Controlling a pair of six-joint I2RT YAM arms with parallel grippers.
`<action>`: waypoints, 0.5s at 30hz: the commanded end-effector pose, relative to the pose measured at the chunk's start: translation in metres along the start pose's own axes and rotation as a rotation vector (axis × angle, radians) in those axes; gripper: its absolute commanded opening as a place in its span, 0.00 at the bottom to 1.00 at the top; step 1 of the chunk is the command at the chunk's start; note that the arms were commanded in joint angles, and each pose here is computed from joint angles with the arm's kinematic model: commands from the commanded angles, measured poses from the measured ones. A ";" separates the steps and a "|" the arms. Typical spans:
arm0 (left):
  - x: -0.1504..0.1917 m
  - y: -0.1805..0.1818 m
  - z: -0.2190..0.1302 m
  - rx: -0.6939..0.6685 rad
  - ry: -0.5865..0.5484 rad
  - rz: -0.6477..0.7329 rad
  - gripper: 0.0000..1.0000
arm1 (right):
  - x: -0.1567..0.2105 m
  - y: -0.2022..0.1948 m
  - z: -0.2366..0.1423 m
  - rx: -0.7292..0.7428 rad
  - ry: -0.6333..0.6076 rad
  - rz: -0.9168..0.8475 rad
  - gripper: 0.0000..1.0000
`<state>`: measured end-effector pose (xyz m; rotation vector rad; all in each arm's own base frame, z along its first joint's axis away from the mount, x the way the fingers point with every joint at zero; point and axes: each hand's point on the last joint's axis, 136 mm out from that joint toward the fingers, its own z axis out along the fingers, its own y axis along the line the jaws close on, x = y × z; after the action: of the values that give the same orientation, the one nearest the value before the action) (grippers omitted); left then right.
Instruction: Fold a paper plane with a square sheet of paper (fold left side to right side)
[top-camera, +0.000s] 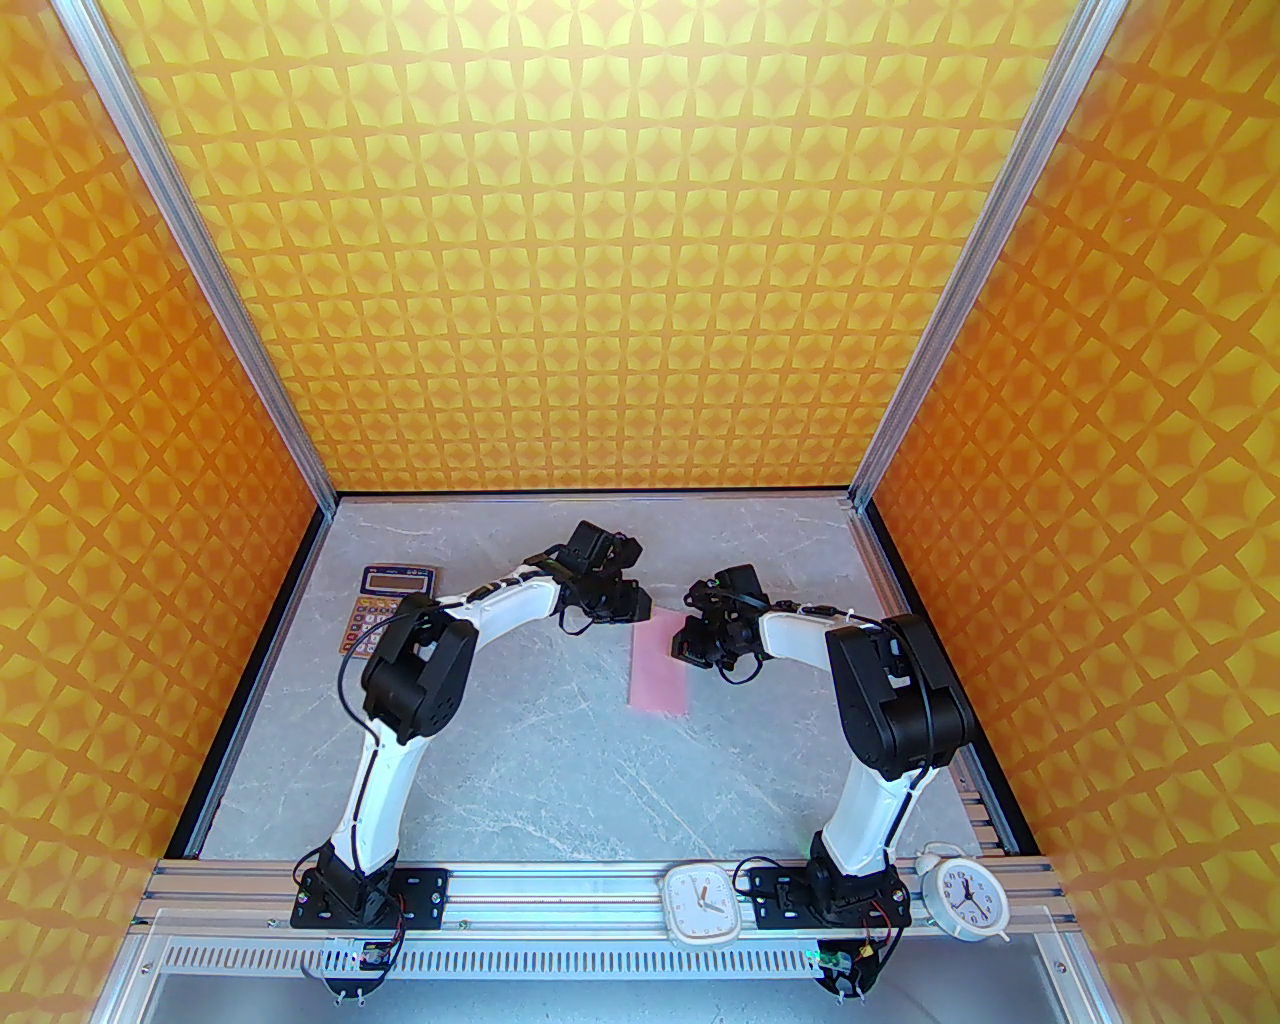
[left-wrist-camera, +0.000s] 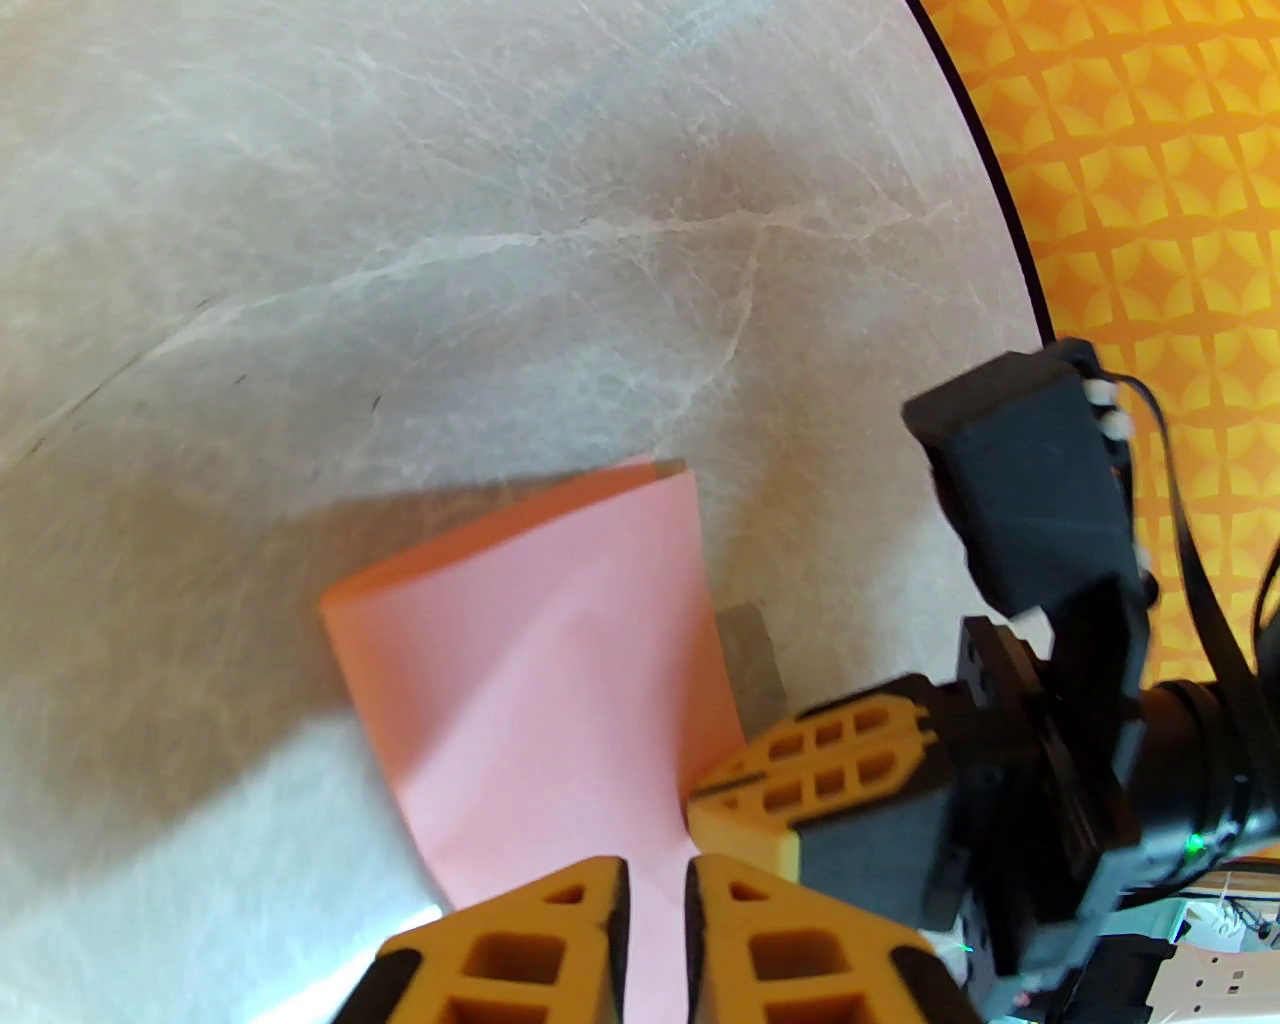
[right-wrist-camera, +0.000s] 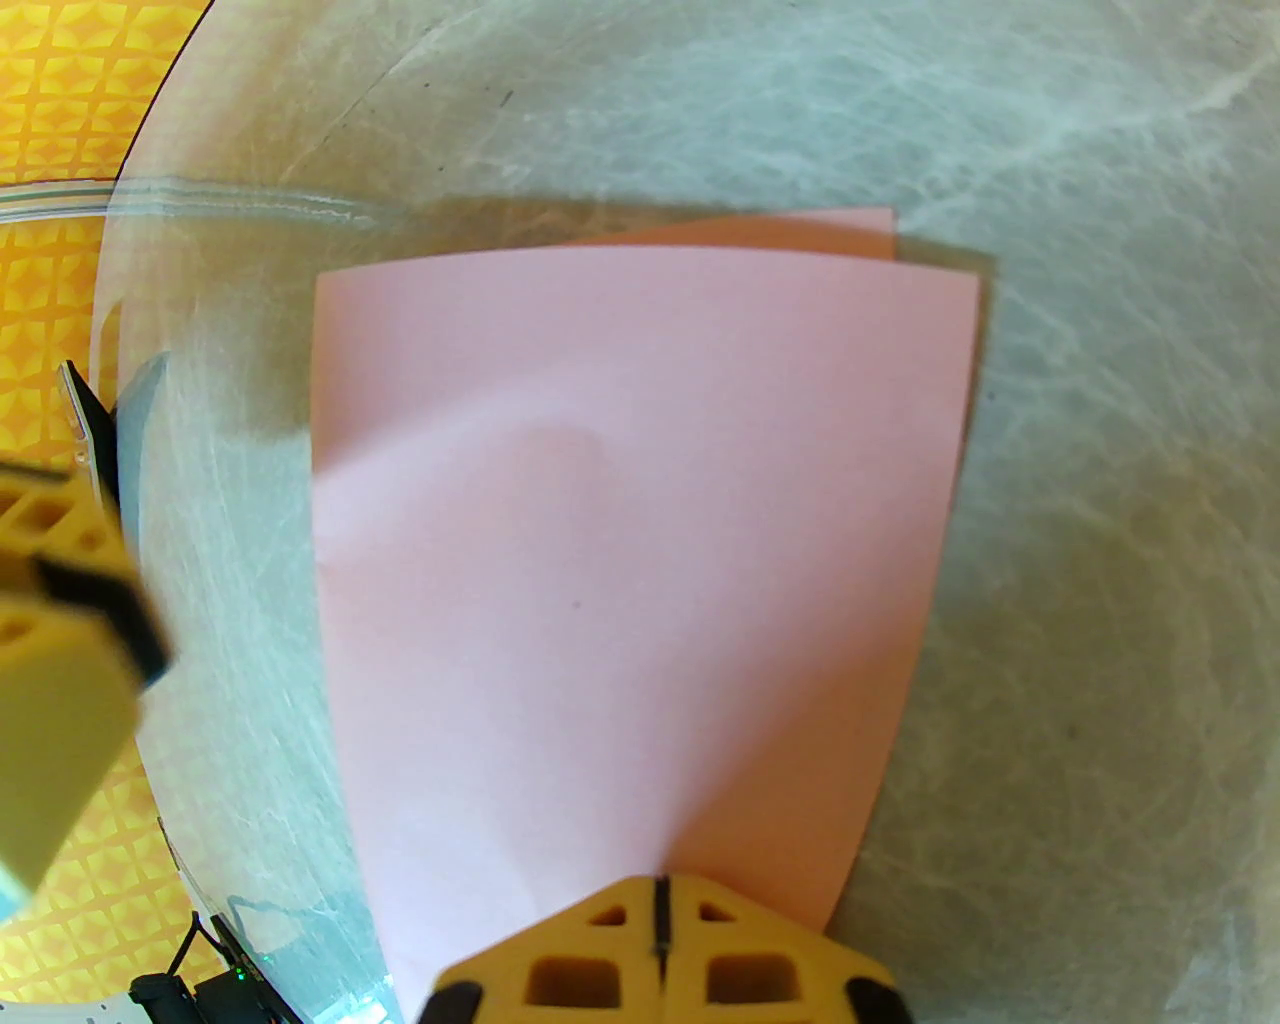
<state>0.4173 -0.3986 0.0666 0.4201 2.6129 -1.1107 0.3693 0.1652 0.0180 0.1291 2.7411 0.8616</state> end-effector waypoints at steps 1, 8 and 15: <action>0.010 0.007 0.006 0.008 0.056 0.008 0.13 | 0.002 0.000 0.005 -0.006 0.023 -0.011 0.00; 0.025 0.025 0.018 -0.022 0.104 0.002 0.11 | -0.004 0.009 -0.006 -0.009 -0.005 -0.006 0.00; 0.031 0.032 0.022 -0.034 0.102 -0.005 0.10 | -0.008 0.043 -0.024 -0.022 -0.078 0.037 0.00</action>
<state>0.4056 -0.3925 0.0268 0.4607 2.7083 -1.0770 0.3645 0.1755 0.0341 0.1484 2.7327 0.8616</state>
